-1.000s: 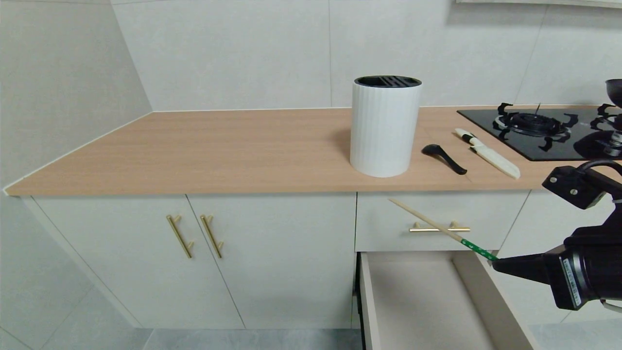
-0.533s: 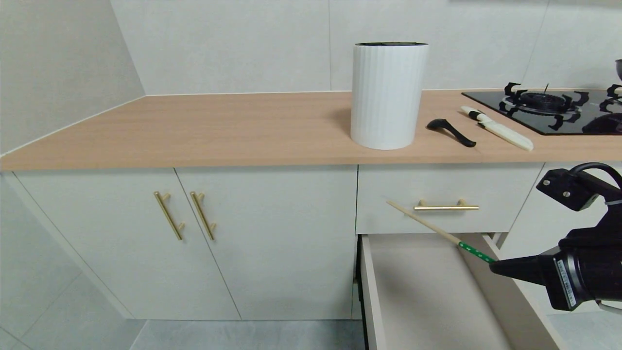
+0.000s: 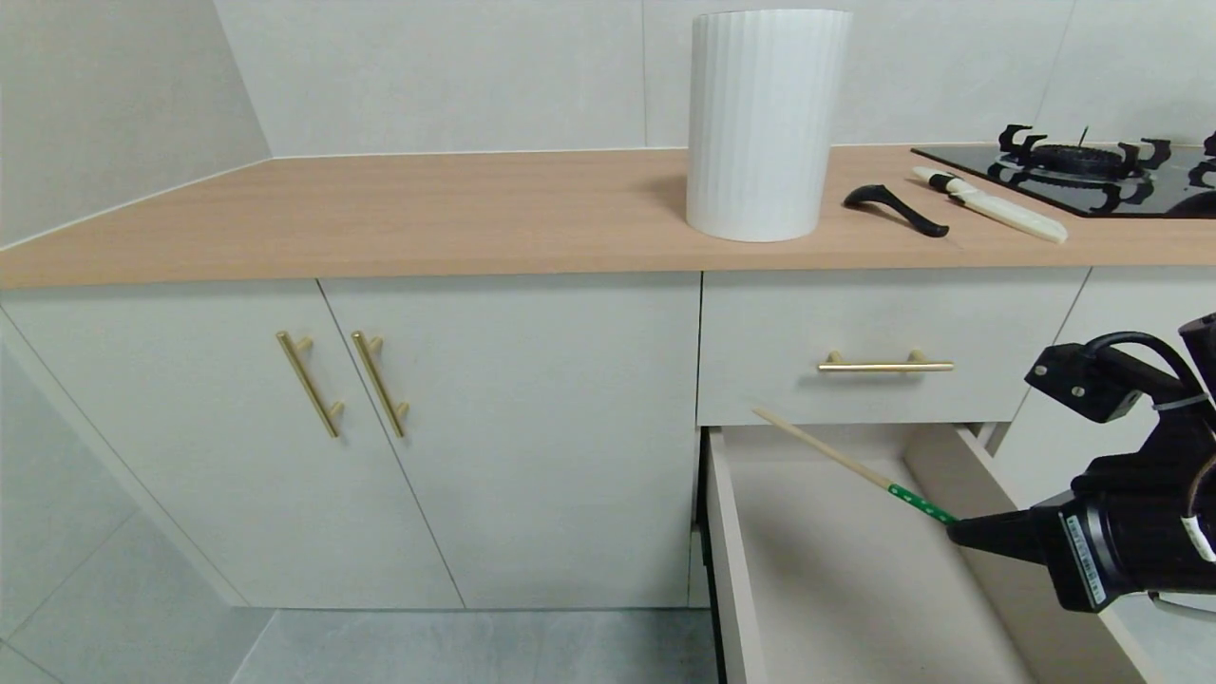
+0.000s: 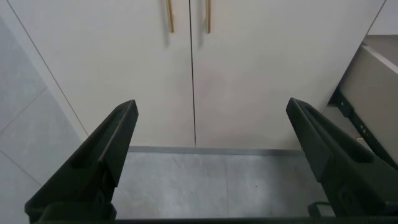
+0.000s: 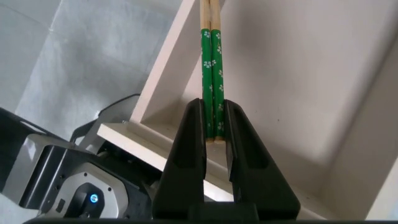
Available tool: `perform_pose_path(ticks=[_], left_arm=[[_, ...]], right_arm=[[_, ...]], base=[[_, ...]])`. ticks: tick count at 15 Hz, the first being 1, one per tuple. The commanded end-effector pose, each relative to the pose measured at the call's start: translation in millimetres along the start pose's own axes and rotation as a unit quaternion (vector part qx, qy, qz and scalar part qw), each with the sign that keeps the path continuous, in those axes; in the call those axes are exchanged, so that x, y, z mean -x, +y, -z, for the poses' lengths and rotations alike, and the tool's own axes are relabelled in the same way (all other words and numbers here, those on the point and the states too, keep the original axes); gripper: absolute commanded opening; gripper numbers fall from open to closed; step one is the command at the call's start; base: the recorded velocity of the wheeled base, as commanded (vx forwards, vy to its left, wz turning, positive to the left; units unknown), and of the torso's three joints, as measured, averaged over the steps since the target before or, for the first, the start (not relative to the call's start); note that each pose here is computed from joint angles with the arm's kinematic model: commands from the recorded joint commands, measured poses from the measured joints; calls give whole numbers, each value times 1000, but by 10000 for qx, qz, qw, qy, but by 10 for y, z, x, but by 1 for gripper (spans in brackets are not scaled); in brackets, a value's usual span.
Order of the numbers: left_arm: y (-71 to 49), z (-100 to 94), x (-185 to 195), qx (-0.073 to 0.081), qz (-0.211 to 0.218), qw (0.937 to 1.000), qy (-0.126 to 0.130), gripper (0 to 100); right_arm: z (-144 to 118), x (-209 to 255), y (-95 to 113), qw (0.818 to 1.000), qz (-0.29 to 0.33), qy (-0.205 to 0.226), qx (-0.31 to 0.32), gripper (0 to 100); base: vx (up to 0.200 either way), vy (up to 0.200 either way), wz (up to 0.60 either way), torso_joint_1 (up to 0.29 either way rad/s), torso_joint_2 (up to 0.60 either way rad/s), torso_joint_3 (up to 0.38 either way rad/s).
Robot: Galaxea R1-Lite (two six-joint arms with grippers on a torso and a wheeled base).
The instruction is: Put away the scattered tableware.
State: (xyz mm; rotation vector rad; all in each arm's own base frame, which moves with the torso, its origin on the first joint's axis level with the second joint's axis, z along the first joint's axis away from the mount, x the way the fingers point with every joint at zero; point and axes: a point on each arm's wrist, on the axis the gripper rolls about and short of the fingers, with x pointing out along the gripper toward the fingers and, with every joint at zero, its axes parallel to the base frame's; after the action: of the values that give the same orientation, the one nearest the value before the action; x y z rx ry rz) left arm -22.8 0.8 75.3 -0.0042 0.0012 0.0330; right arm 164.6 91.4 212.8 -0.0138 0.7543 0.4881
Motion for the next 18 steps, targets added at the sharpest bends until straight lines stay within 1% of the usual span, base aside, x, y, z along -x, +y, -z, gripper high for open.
perform_pose_path(ticks=[1,2,4,6,9,11,12,14,15,16,18], left_arm=[[0,0,0,2,-4,10000,1,100],[0,0,0,2,-4,10000,1,100],[0,0,0,2,-4,10000,1,100],[0,0,0,2,-4,10000,1,100],[0,0,0,2,-4,10000,1,100],[0,0,0,2,-4,10000,1,100],[0,0,0,2,-4,10000,1,100],[0,0,0,2,-4,10000,1,100],[0,0,0,2,-4,10000,1,100],[0,0,0,2,-4,10000,1,100],[0,0,0,2,-4,10000,1,100]], right_arm=[[3,-27,-2,10000,4,51,-4,0],[3,-36,1,10000,1,68,8,0],[3,-147,-11,9996,59,260,-18,0],[19,-324,-28,9982,147,579,-39,0],[61,-791,-90,9899,565,1292,-115,0],[65,-1057,-117,9832,817,1592,-364,0],[56,-1232,-133,9779,978,1718,-675,0],[101,-1527,-162,9701,1184,1951,-820,0],[116,-1631,-179,9686,1258,1960,-873,0],[134,-1774,-189,9686,1285,1844,-1059,0],[150,-1927,-208,9698,1293,1683,-1200,0]], base=[[0,0,0,0,0,0],[0,0,0,0,0,0],[0,0,0,0,0,0],[0,0,0,0,0,0],[0,0,0,0,0,0],[0,0,0,0,0,0],[0,0,0,0,0,0],[0,0,0,0,0,0],[0,0,0,0,0,0],[0,0,0,0,0,0],[0,0,0,0,0,0]])
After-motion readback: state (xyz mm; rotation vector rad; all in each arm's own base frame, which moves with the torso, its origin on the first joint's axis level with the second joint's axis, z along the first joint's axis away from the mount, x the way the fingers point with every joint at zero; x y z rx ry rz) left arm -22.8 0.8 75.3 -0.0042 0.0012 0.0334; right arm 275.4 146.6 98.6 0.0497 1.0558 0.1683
